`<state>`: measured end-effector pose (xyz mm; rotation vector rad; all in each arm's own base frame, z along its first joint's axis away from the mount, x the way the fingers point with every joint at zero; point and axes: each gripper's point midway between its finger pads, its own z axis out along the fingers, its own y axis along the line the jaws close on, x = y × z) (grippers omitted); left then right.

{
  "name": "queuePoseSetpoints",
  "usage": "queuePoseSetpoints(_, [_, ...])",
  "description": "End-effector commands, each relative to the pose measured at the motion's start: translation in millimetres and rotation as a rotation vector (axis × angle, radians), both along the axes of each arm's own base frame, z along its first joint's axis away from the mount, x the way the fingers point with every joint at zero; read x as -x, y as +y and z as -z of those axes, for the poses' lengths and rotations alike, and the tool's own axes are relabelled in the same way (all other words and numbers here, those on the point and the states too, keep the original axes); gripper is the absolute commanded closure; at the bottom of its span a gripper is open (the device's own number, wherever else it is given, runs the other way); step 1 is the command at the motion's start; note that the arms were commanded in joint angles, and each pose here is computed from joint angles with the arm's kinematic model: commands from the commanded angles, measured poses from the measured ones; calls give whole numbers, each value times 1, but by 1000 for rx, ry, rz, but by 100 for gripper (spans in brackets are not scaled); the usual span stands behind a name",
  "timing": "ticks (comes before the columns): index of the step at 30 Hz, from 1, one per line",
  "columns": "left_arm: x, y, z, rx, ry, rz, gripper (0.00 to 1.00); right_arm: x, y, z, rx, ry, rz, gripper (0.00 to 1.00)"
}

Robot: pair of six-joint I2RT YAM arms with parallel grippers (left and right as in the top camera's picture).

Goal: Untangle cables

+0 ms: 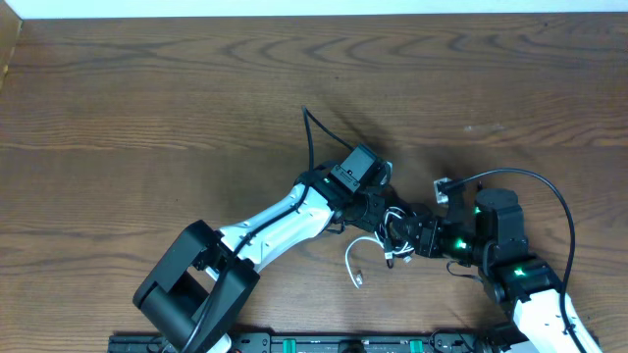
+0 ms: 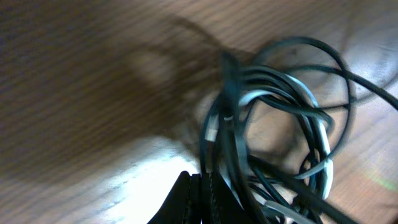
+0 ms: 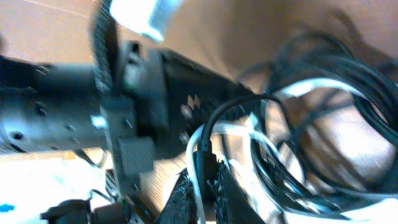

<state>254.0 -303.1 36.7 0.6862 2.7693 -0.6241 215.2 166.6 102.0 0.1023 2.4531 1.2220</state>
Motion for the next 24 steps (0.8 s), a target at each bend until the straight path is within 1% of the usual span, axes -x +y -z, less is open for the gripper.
queuePoseSetpoints(1, [-19, 18, -1, -62, -74, -63, 93, -2, -13, 12, 74, 25, 63, 99])
queuePoseSetpoints(5, [-44, 38, -24, -31, -125, -145, 93, -1, -31, 28, 162, 79, 139, 99])
queuePoseSetpoints(9, [-67, 63, -62, 29, -194, -235, 93, -1, -61, 47, 269, 147, 256, 99])
queuePoseSetpoints(11, [-75, 73, -83, 69, -230, -267, 93, 0, -78, 54, 312, 180, 317, 99])
queuePoseSetpoints(15, [-80, 86, -122, 152, -290, -299, 93, 0, -101, 60, 336, 226, 413, 98])
queuePoseSetpoints(18, [-77, 94, -145, 183, -336, -314, 92, -3, -112, 58, 316, 233, 456, 99])
queuePoseSetpoints(21, [-69, 92, -147, 196, -311, -296, 92, -6, -102, 51, 281, 177, 371, 99])
queuePoseSetpoints(22, [-64, 89, -145, 207, -286, -281, 91, -6, -100, 50, 277, 162, 349, 99])
queuePoseSetpoints(23, [-60, 86, -142, 218, -259, -264, 83, -7, -98, 48, 275, 143, 326, 99])
queuePoseSetpoints(24, [-56, 84, -140, 226, -235, -251, 71, -7, -97, 47, 275, 129, 311, 99])
